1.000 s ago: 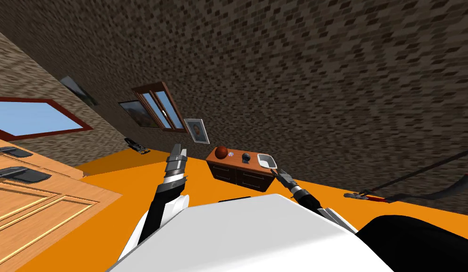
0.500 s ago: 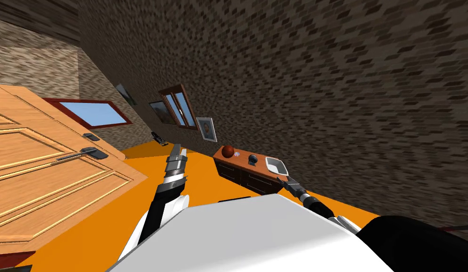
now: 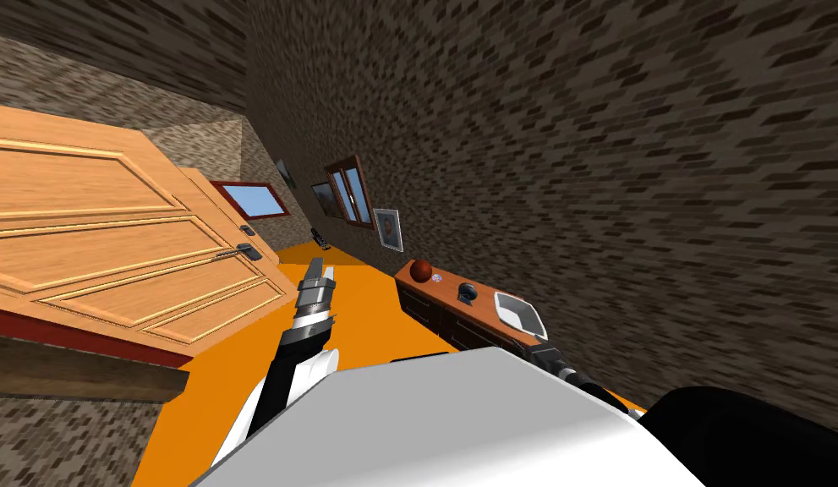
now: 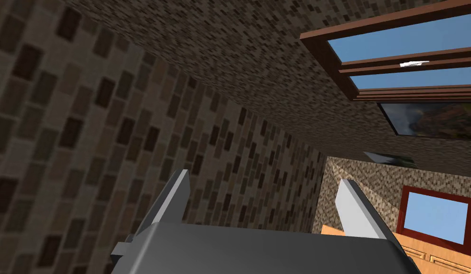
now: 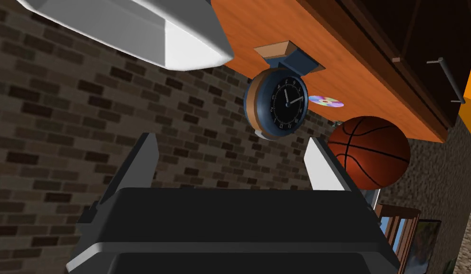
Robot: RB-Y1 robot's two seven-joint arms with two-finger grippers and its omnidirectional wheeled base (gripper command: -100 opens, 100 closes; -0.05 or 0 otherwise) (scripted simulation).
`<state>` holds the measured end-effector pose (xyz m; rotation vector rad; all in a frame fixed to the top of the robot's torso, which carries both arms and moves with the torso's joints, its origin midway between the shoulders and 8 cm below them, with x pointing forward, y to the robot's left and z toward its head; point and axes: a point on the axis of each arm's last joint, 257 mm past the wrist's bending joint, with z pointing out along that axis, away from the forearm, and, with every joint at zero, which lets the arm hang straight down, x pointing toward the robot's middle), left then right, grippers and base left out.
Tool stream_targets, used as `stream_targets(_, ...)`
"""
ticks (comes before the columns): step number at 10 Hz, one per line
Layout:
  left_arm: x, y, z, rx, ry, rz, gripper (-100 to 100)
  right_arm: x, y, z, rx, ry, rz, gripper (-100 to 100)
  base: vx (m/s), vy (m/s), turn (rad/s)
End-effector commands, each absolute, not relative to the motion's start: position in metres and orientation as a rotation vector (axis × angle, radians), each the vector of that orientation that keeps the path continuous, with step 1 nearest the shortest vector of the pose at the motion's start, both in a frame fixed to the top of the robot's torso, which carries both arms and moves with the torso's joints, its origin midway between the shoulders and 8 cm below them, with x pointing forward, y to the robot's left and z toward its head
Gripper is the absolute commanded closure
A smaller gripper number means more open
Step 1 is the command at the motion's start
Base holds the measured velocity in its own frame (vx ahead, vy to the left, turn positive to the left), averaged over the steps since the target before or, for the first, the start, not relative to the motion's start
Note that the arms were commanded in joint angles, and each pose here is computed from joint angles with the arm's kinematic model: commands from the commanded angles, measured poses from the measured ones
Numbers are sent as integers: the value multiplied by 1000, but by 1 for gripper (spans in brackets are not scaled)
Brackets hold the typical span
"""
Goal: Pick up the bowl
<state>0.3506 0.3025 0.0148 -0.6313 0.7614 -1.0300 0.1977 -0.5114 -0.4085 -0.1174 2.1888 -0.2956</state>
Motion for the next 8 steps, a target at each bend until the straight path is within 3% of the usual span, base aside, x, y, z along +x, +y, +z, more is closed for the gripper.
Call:
stream_targets(1, 351, 302, 15, -631, 761, -1030, 0, 186, -521, -409, -150, 2222, -337, -100, 26, -24, 152)
stream_targets(8, 351, 303, 15, -631, 762, -1030, 0, 92, -577, -456, -451, 2462, -609, -100, 20, -43, 298)
